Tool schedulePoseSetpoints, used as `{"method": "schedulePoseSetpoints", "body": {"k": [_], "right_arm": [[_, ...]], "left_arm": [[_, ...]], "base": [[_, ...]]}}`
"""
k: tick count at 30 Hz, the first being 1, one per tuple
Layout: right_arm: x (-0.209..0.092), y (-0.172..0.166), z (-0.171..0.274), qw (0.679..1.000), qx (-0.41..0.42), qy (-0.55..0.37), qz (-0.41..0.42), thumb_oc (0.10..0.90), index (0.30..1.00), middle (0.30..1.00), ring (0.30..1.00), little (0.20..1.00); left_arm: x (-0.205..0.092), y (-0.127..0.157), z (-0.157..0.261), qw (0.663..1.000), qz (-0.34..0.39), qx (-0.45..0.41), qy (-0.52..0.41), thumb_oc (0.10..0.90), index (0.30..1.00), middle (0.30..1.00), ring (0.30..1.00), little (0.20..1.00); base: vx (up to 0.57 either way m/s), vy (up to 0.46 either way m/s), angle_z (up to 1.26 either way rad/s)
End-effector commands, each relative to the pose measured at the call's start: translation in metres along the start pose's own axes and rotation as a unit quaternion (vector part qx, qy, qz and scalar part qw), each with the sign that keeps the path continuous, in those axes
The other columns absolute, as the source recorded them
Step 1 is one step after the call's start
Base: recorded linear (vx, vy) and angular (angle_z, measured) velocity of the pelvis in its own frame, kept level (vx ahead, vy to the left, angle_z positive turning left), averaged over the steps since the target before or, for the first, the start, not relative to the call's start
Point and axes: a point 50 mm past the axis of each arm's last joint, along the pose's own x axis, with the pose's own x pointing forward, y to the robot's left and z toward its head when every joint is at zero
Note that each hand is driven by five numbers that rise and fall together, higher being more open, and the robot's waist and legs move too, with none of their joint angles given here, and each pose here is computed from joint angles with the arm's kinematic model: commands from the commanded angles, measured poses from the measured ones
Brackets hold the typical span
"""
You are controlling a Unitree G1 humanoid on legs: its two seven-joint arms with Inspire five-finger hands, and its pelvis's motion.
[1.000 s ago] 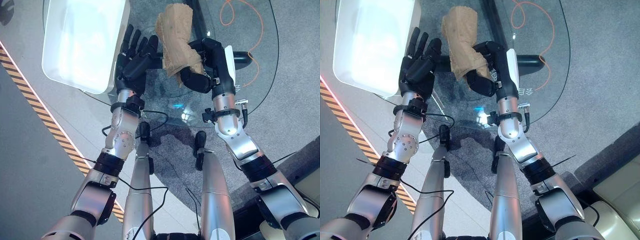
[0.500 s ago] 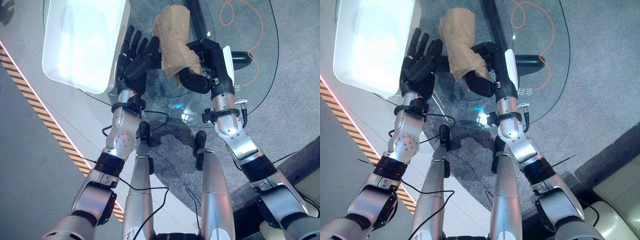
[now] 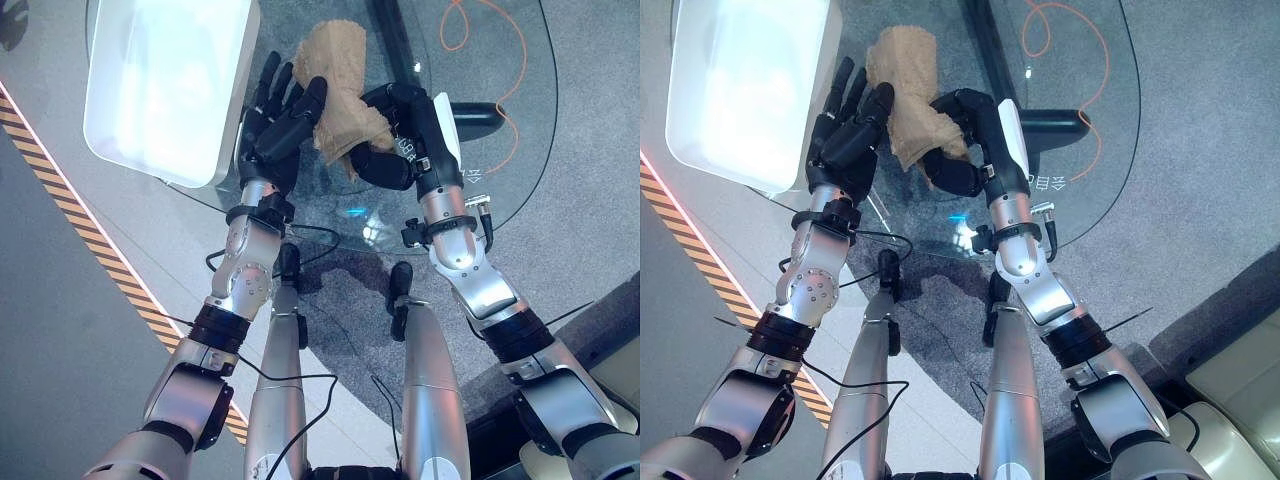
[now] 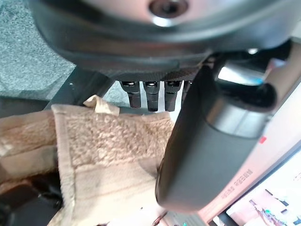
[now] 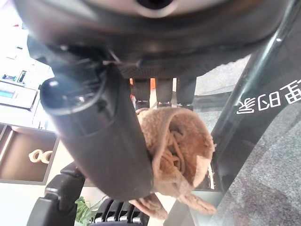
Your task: Wipe the table with a cloth and put it in the basket.
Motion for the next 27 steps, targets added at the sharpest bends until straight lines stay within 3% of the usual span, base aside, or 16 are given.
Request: {"method": "schedulePoseSetpoints", "body": {"k": [1, 27], "right_arm": [[0.0196, 0.0008, 0.1144, 0.963, 0.063, -0.262, 0.014, 0.100, 0.300, 0.300, 0.300, 0.200], [0.0214, 0.0084, 0.1213, 0.958, 0.038, -0.274, 0.080, 0.100, 0.300, 0.300, 0.300, 0.200]], "left_arm": [[0.0178, -0.0555, 0.0343, 0.989, -0.127, 0.009, -0.075, 0.800, 0.900, 0.900, 0.900, 0.900], [0.0221, -0.0551, 0.0339, 0.989, -0.132, 0.035, -0.058, 0.800, 0.900, 0.900, 0.900, 0.900]], "base": [[0.00, 0.000, 0.00], [0.00, 0.000, 0.00]]}}
